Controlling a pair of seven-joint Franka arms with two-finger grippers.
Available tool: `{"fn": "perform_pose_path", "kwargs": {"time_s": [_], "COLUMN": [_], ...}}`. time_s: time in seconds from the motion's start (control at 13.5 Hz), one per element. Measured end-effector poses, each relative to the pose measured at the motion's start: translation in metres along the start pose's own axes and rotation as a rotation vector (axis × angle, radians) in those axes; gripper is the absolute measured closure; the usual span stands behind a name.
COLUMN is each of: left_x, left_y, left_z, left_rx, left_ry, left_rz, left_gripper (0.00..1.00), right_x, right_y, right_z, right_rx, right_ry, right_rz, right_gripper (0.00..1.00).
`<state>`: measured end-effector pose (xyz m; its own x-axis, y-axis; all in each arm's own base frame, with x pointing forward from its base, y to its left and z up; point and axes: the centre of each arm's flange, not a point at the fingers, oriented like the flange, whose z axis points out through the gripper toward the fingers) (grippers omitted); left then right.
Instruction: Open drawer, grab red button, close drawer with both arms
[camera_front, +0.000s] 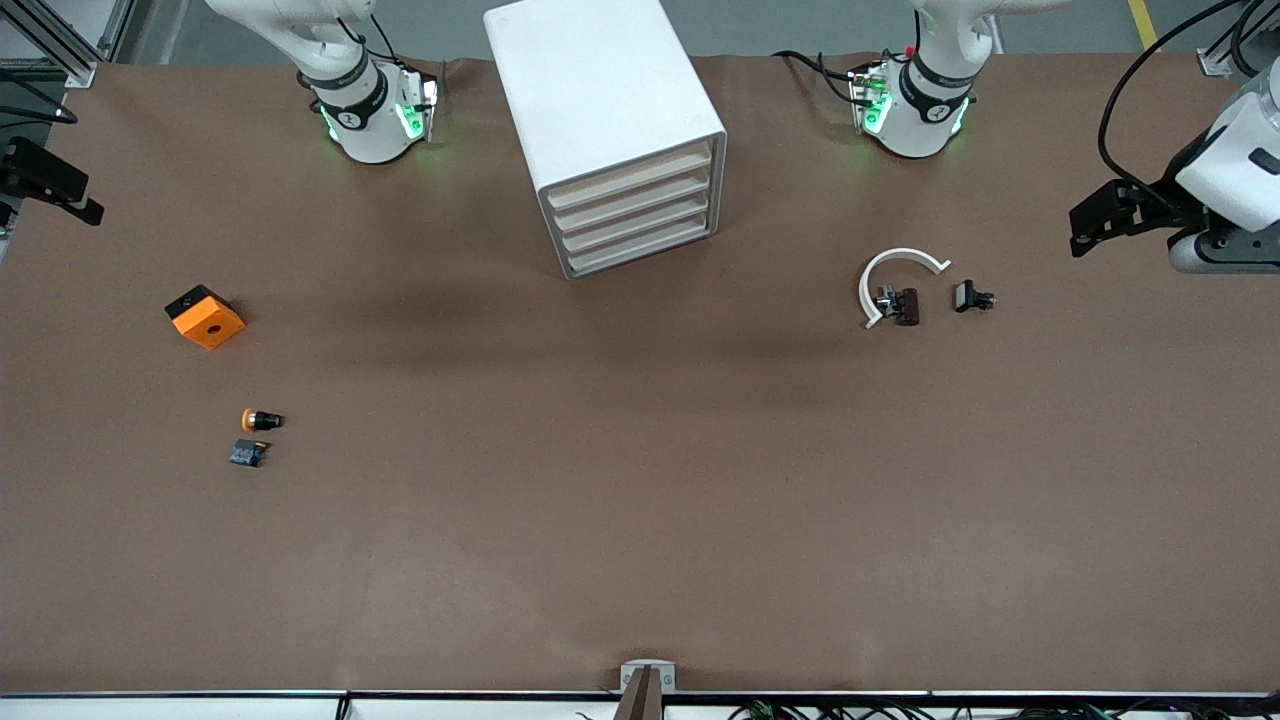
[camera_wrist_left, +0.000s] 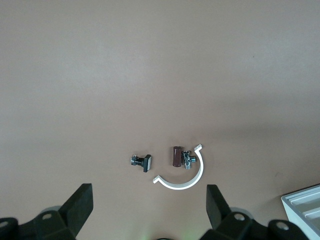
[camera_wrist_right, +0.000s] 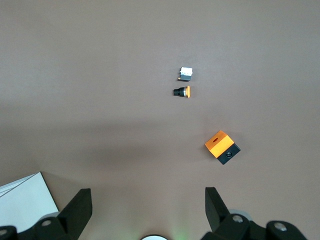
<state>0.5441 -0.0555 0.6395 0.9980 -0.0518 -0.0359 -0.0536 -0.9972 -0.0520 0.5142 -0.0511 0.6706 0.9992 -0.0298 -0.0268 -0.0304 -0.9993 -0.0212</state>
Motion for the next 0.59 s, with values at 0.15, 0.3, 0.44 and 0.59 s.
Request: {"fn": "perform_pose_path", "kwargs": {"time_s": [0.15, 0.3, 0.44, 0.59], "left_x": [0.0, 0.0, 0.0, 0.002], "left_y": [0.0, 0.001, 0.001, 0.001], "left_z": [0.0, 0.0, 0.001, 0.006], "left_rx": [0.0, -0.006, -0.007, -0.007], "left_ry": [0.0, 0.0, -0.003, -0.015], "left_rz": [0.001, 0.001, 0.0, 0.0], "left_gripper": [0.0, 0.0, 0.0, 0.0], "right_x": [0.0, 0.001, 0.001, 0.001], "right_y": [-0.002, -0.015, -0.023, -0.022], "right_z": [0.002, 0.003, 0.003, 0.003], "right_rx": [0.0, -0.002, -0.003, -0.003], "right_ry": [-0.005, -0.007, -0.007, -0.007], "right_rz": [-0.009, -0.033, -0.048, -0.047], "right_gripper": [0.0, 0.0, 0.0, 0.0]}}
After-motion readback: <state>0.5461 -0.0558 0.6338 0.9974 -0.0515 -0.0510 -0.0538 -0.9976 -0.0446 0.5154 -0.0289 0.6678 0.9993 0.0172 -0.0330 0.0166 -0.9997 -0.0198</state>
